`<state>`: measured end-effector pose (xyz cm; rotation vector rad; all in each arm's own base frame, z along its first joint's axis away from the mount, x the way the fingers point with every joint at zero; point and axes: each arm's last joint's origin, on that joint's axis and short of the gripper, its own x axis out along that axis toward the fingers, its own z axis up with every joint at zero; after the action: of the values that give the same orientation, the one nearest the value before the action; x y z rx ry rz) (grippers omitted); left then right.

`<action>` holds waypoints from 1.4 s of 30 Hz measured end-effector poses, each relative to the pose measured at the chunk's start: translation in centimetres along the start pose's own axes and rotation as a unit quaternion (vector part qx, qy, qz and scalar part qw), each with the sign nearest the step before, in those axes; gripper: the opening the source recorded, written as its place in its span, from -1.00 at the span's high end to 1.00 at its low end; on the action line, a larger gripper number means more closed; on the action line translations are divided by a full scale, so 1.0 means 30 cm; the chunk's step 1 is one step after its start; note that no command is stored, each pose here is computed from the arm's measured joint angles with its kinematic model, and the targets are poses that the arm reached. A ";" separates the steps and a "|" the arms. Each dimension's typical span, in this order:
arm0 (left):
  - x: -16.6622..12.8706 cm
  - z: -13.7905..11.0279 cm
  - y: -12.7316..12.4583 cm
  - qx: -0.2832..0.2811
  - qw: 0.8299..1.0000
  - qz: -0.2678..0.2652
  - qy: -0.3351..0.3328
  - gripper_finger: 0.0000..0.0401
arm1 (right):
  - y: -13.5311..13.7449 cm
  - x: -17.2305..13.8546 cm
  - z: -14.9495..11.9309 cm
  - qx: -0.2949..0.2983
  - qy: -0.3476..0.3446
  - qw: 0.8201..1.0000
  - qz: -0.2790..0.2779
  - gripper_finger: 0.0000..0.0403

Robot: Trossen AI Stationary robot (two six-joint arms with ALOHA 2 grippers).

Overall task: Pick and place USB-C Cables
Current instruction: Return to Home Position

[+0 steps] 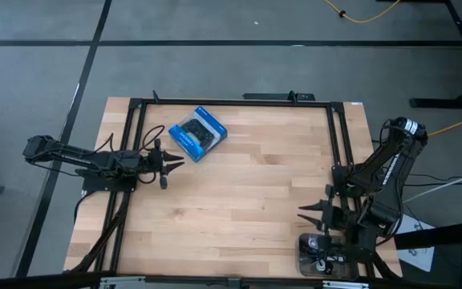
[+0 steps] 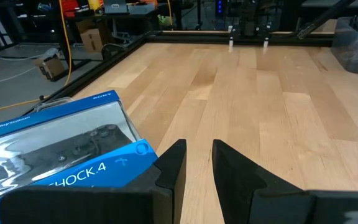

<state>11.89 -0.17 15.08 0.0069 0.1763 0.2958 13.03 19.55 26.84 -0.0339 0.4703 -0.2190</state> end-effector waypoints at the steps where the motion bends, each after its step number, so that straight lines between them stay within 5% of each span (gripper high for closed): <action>1: 0.000 0.000 0.000 0.000 1.000 0.000 0.000 0.65 | 0.002 0.008 0.002 -0.010 0.006 1.000 0.003 0.52; 5: 0.000 0.000 0.000 0.000 1.000 0.000 0.000 0.65 | 0.005 0.090 -0.012 -0.018 0.037 0.999 0.024 0.52; 10: 0.000 0.000 0.000 0.000 1.000 0.000 0.000 0.65 | -0.003 0.260 -0.065 -0.014 0.029 0.987 0.158 0.52; 16: 0.000 0.000 0.000 0.000 1.000 0.000 0.000 0.65 | -0.186 0.407 0.016 0.010 -0.038 0.967 0.252 0.52; 20: 0.000 0.000 0.000 0.000 1.000 0.000 0.000 0.65 | -0.359 0.424 0.080 0.017 -0.066 0.965 0.253 0.52; 23: 0.000 0.000 0.000 0.000 1.000 0.000 0.000 0.65 | -0.464 0.380 0.097 0.003 -0.075 0.976 0.203 0.52; 27: 0.000 0.000 0.000 0.000 1.000 0.000 0.000 0.65 | -0.556 0.306 0.005 0.003 -0.113 0.982 0.150 0.52; 34: 0.000 0.000 0.000 0.000 1.000 0.000 0.000 0.65 | -0.601 0.242 -0.261 0.062 -0.188 0.970 0.143 0.52; 42: 0.000 0.000 0.000 0.000 1.000 0.000 0.000 0.65 | -0.613 0.215 -0.335 0.093 -0.213 0.963 0.138 0.52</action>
<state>11.90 -0.17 15.08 0.0071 0.1764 0.2955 10.38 0.37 16.52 0.1653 0.0197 0.0220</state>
